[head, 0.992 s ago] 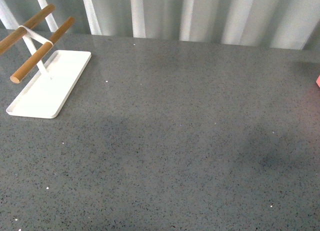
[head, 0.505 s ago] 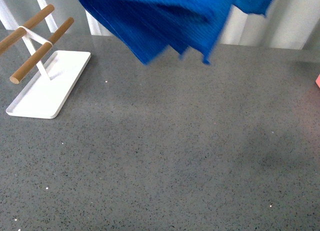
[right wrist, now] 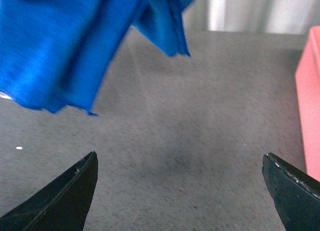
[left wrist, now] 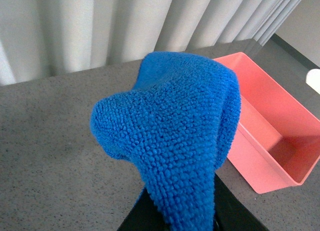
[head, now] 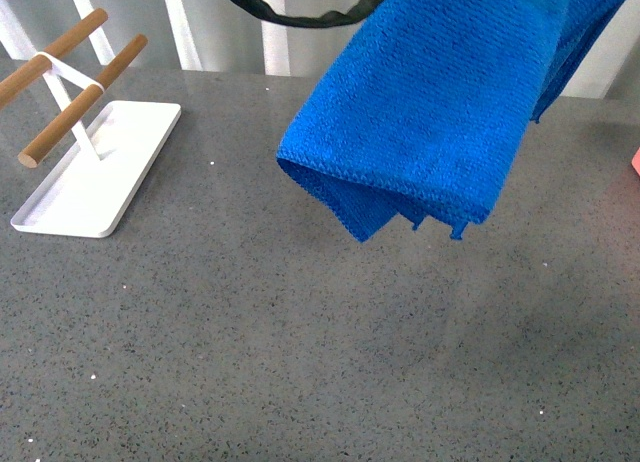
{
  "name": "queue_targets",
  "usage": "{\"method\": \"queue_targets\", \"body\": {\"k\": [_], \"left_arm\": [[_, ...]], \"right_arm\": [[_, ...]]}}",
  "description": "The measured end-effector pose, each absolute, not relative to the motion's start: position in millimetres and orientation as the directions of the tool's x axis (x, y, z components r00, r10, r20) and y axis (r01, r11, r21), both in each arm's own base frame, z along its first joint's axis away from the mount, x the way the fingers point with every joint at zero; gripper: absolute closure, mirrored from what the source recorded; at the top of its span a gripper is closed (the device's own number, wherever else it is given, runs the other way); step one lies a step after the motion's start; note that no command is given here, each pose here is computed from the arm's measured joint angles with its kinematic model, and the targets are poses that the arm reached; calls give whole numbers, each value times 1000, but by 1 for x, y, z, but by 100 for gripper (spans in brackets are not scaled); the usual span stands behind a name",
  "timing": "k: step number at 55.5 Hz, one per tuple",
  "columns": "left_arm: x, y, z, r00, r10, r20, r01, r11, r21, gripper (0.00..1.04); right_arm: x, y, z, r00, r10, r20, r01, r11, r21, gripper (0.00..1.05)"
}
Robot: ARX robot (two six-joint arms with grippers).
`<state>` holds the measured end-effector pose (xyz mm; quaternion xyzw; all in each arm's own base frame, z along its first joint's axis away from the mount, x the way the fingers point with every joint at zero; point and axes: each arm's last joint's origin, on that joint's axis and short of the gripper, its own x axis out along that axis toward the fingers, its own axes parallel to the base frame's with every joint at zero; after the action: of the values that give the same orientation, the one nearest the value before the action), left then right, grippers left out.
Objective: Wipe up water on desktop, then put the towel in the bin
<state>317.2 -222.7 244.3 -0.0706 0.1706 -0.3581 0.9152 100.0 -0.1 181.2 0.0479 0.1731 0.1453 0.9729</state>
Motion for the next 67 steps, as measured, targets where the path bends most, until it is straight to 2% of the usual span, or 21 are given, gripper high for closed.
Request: {"method": "queue_targets", "body": {"k": [9,13,20,26,31,53,67], "left_arm": [[318,-224,243,691,-672,-266,624,741,-249,99],[317,-224,244,694,-670,-263,622,742,-251,99],[316,-225,245,697,-669,-260,616,743,-260,99],[315,-226,248,700,-667,-254,608,744,-277,99],[315,-229,252,702,-668,-247,605,742,-288,99],[312,-236,260,695,-682,-228,606,726,-325,99],[311,-237,262,691,-687,-225,603,720,-343,99]], "right_arm": [[122,-7,223,927,335,-169,-324,942,89,7],[137,-9,227,912,382,-148,-371,924,93,7],[177,-5,214,857,468,-215,-449,883,136,7],[190,11,200,787,560,-259,-537,828,161,7],[193,24,196,761,588,-273,-569,808,154,7],[218,37,174,770,577,-273,-567,814,121,7],[242,52,172,732,649,-207,-642,759,108,7]]}}
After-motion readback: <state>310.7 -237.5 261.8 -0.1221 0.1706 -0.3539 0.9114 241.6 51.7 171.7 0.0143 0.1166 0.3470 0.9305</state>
